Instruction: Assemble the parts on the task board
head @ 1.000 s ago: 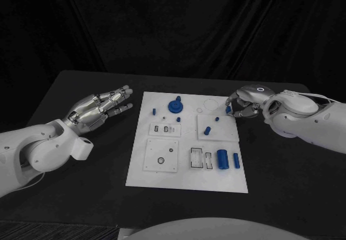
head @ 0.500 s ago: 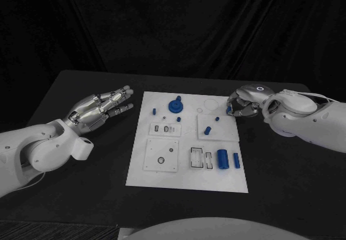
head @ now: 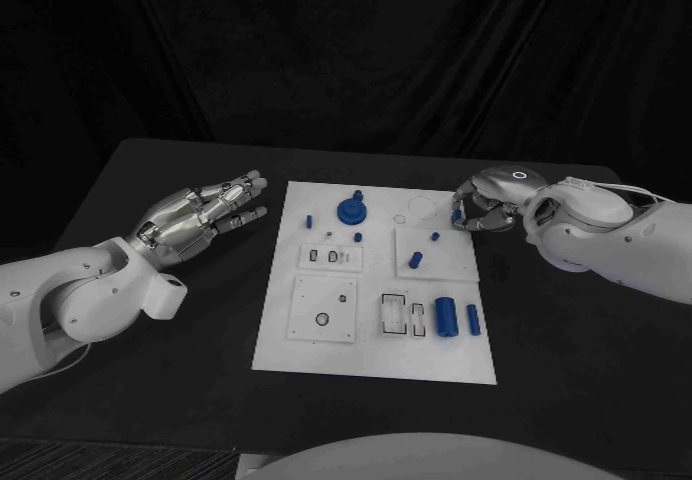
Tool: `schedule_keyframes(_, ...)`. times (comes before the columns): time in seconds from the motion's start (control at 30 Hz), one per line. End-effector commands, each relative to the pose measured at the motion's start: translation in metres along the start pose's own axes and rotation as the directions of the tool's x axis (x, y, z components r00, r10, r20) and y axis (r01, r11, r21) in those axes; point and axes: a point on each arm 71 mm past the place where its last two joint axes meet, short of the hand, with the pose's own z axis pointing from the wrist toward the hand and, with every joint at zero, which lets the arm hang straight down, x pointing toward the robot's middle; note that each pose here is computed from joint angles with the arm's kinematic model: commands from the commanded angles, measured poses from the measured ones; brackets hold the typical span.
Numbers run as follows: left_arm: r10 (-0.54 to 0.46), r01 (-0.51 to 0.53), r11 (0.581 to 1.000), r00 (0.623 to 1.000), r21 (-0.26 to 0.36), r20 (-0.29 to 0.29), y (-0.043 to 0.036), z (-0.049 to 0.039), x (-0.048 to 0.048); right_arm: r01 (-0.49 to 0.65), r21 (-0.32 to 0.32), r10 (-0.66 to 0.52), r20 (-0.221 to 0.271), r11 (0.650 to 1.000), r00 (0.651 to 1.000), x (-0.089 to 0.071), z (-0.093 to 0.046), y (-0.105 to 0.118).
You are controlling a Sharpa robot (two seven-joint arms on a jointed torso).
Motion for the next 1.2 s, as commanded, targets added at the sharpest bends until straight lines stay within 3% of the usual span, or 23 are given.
schedule_keyframes(0.03,-0.009,0.009,1.0,1.0,0.009,-0.014,-0.0001,-0.0001,0.0016,-0.003,0.0,0.003,0.052,1.0,0.999,-0.003,-0.001,0.002)
schedule_keyframes(0.3,-0.01,0.01,1.0,1.0,0.005,-0.014,0.0004,-0.0003,0.0016,-0.022,-0.055,0.028,0.108,0.998,0.994,-0.015,-0.002,0.025)
schedule_keyframes(0.6,-0.011,0.011,1.0,1.0,-0.001,-0.018,0.0012,0.0008,0.0027,-0.022,-0.198,0.051,0.142,0.98,0.989,-0.042,0.009,0.082)
schedule_keyframes(0.9,-0.012,0.012,1.0,1.0,-0.002,-0.02,0.0013,0.0016,0.0035,-0.026,-0.314,0.056,0.087,0.949,0.995,-0.039,0.023,0.133)
schedule_keyframes(1.2,-0.014,0.014,1.0,1.0,-0.003,-0.024,0.0017,0.0027,0.0042,-0.015,-0.348,0.018,0.005,0.937,1.0,-0.02,0.032,0.162)
